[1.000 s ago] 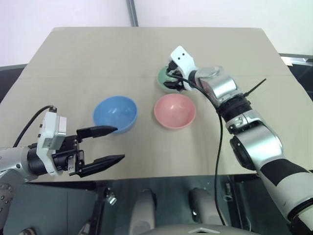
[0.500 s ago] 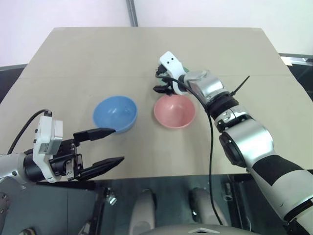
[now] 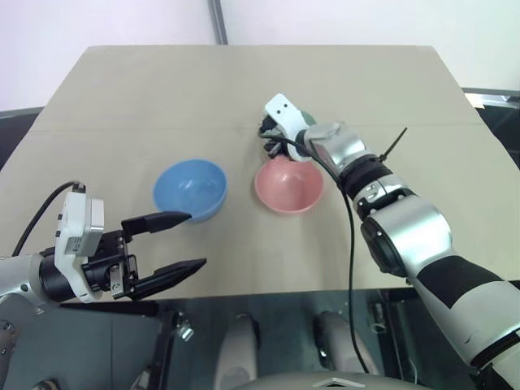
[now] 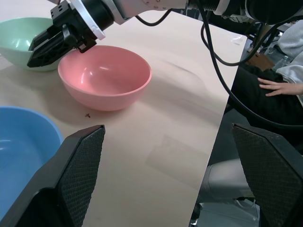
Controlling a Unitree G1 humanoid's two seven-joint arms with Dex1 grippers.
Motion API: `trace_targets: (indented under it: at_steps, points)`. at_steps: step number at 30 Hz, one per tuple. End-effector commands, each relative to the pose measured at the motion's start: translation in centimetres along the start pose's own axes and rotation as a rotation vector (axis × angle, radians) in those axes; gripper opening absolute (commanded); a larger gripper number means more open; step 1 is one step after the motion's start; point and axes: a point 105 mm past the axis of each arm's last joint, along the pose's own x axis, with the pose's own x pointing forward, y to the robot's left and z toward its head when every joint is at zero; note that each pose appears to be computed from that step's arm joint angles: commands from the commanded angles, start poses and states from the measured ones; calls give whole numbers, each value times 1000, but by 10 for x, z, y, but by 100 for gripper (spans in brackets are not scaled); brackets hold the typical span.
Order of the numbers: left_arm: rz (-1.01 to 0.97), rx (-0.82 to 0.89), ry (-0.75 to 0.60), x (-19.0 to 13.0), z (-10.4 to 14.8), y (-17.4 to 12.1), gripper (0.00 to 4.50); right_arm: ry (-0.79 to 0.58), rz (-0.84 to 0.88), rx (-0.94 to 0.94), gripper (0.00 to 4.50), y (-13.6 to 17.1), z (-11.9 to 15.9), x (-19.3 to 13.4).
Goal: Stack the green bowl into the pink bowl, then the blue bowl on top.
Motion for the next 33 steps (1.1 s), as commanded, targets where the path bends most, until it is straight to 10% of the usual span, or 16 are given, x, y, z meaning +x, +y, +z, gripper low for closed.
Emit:
trace_targets:
  at_steps: [1,10,21,29,33]
  points:
    - [-9,44,-18,1,8,-5,450,-51,-24,-93,8,-4,20,-4]
    - [-5,39,-35,4,7,-3,450,-213,148,-297,8,-1,66,-56]
    - [67,47,-81,5,6,17,450,-114,387,-264,8,70,-6,-136]
    - [80,60,-77,4,13,22,450,-148,289,-273,289,66,1,-129]
    - [263,141,59,1,7,37,450,-329,345,-332,289,75,19,-161]
